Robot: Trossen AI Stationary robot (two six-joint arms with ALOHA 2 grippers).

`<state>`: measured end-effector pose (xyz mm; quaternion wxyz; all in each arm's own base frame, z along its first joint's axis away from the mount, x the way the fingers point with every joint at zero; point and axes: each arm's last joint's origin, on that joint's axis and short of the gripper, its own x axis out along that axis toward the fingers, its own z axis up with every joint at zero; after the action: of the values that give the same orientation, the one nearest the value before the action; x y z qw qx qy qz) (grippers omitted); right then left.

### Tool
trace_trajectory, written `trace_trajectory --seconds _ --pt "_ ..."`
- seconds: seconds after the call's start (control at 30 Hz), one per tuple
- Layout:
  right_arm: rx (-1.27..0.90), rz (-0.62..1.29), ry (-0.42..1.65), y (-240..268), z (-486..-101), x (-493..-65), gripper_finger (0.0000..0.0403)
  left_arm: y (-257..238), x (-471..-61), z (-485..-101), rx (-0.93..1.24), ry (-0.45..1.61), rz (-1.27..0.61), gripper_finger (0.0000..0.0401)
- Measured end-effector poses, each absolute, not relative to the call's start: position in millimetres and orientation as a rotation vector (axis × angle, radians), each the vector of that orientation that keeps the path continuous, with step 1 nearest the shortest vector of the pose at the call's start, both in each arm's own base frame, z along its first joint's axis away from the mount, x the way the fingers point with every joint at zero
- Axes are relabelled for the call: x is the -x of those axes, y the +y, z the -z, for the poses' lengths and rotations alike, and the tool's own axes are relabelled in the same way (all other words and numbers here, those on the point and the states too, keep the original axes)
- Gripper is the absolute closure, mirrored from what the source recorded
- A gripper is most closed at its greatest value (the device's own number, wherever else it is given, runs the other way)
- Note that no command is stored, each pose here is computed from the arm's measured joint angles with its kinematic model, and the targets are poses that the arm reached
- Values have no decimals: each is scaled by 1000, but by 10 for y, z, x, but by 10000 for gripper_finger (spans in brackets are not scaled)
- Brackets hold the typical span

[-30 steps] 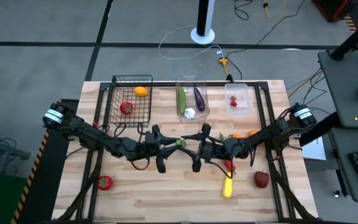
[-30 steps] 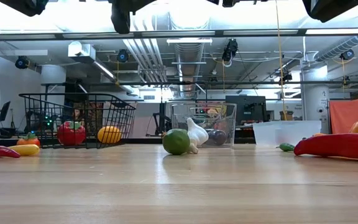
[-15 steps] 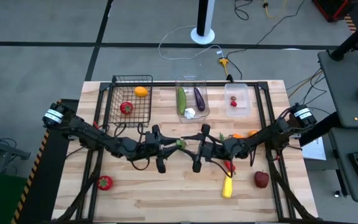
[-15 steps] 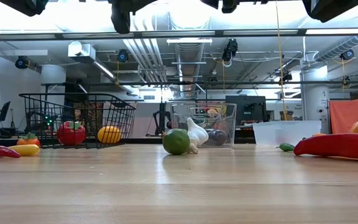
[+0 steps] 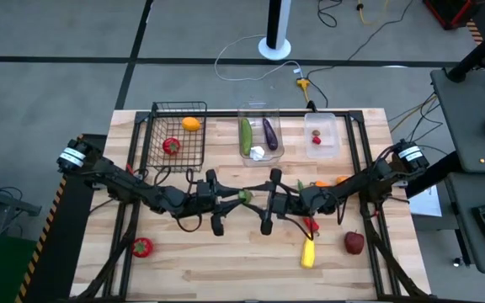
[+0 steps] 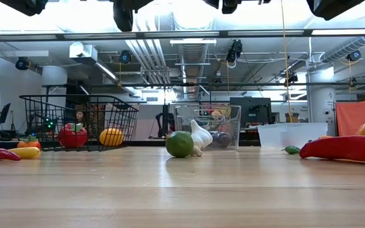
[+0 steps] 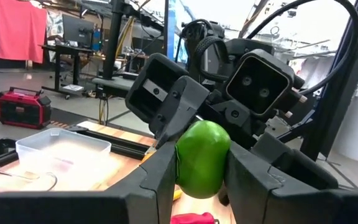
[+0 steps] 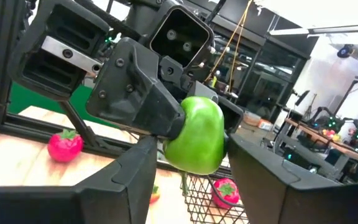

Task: Sort produce into baskets
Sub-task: Put the green chili pepper into the right transparent bin

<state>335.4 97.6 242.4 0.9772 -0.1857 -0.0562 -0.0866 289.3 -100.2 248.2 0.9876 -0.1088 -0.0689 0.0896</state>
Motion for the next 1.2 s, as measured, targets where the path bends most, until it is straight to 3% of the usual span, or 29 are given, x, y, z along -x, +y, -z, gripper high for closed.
trace_trajectory --seconds 0.27,0.43,0.8,1.07,1.2 --pt "380 181 -106 975 -2429 -3358 278 -1000 -2891 -2484 233 -141 -186 299" --pt "370 187 -105 971 -2434 -3356 287 -997 -2891 -2482 250 -142 -195 292" --pt "308 304 25 849 -2599 -3264 286 -963 -2829 -2441 123 2 -219 187" --pt "136 477 375 374 -2836 -3156 285 -868 -2667 -2444 53 156 -334 157" --pt "20 643 694 -52 -2923 -2997 287 -846 -2619 -2397 72 220 -361 160"
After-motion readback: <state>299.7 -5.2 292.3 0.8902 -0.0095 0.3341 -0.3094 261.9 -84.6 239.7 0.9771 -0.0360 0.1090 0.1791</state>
